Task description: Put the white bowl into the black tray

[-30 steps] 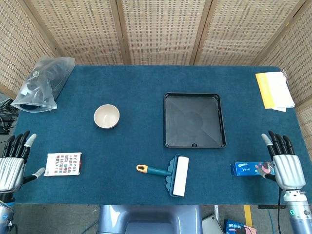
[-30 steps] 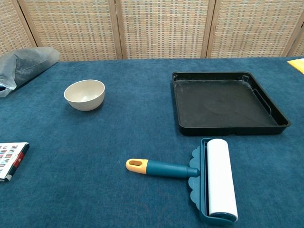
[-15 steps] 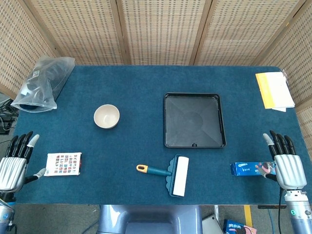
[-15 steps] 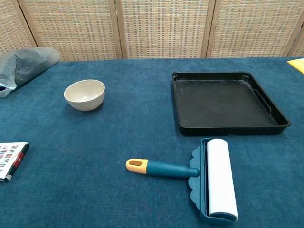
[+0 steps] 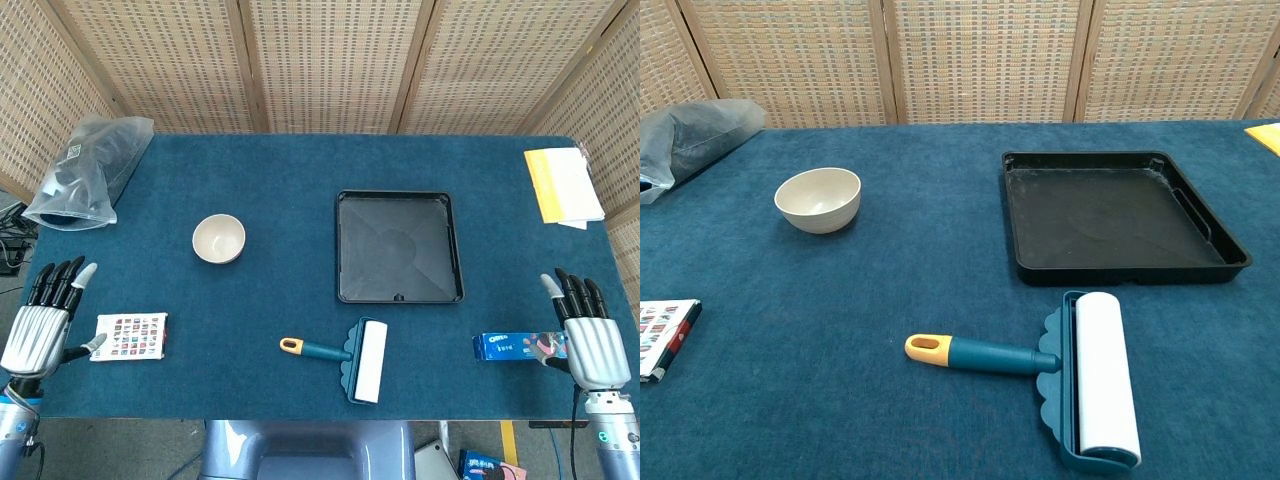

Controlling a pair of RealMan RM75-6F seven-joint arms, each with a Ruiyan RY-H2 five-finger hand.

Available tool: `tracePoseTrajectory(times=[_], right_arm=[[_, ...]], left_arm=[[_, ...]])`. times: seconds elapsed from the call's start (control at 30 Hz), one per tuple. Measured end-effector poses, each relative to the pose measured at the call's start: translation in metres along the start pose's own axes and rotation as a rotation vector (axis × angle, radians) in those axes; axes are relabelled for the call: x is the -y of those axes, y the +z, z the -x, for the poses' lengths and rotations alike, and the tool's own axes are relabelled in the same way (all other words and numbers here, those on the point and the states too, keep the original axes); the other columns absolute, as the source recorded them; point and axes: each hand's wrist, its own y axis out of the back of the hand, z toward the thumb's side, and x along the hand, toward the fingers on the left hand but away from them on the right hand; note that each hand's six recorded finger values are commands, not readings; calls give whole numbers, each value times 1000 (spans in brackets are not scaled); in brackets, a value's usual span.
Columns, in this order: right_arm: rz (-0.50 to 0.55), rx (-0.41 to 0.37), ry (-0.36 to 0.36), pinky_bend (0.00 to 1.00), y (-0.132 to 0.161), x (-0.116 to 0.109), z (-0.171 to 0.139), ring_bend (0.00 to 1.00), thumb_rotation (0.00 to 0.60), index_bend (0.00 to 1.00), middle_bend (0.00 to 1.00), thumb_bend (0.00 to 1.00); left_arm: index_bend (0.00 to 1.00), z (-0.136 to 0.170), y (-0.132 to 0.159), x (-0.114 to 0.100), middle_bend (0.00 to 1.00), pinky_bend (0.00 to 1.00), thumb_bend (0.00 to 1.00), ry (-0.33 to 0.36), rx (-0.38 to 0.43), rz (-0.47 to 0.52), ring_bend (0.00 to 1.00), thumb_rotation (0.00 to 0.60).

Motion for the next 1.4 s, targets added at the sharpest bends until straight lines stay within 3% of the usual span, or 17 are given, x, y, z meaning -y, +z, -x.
tracePoseTrajectory(times=[0.13,0.33,0.77,1.4], right_arm=[[4,3,1,0,-1,0,0,0,600,0,0,159],[15,14,-4,0,-5,-2,1,0,600,0,0,158],[35,27,-21,0,-11,-4,3,0,600,7,0,158],[54,40,-50,0,-22,-5,5,0,600,18,0,159]], left_arm=[[123,-20,8,-2,0,0,164,-7,34,-7,0,600],[229,-60,20,6,0,0,180,-59,67,-5,0,600],[394,-137,49,64,0,0,195,-209,89,-48,0,600],[427,-181,81,103,0,0,237,-270,99,-138,0,600]])
